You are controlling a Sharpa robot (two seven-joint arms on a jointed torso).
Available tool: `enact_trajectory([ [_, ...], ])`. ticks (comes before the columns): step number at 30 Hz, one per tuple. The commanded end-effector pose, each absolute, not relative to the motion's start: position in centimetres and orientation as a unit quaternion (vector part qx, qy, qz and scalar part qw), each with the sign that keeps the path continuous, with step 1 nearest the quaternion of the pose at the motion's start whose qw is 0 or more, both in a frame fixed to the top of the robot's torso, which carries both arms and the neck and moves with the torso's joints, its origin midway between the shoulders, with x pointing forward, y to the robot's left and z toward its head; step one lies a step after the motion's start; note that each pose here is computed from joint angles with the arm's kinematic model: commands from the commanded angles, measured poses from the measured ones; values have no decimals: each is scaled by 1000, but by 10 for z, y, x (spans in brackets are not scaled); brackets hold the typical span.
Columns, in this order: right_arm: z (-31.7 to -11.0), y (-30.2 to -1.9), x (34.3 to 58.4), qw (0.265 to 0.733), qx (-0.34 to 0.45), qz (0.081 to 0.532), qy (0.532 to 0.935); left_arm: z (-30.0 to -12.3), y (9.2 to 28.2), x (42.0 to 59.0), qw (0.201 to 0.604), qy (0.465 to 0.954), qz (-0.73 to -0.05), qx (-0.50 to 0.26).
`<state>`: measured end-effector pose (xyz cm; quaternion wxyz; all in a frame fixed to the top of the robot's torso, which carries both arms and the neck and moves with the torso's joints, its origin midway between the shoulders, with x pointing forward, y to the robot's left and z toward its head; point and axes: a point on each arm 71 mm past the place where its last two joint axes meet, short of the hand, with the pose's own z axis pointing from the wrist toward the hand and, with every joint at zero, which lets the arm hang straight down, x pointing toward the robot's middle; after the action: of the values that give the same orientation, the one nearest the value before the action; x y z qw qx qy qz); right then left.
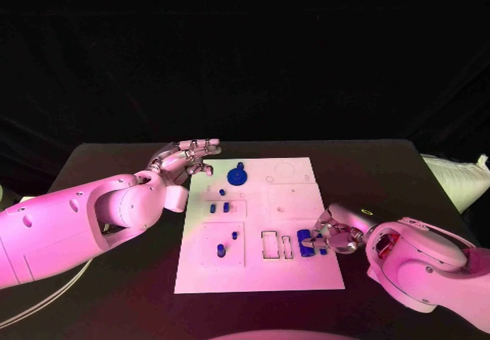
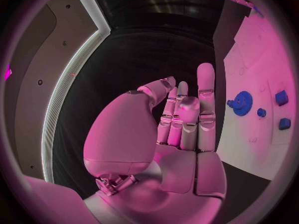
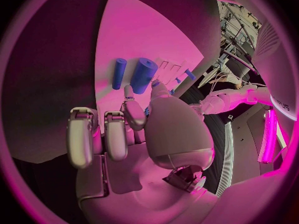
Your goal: Assemble the parts on the task board
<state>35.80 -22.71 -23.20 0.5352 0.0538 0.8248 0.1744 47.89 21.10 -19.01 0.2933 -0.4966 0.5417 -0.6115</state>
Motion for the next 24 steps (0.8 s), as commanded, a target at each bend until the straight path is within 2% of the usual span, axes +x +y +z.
enact_trajectory([
  [1,-235,-225,358,537,29,162,827,-189,209,478,285,541,-619,-493],
  [16,-257,-212,359,516,1,151,843,-189,209,478,285,542,-618,-493],
  [24,-257,-210,361,534,20,158,831,-189,209,478,283,543,-618,-493],
])
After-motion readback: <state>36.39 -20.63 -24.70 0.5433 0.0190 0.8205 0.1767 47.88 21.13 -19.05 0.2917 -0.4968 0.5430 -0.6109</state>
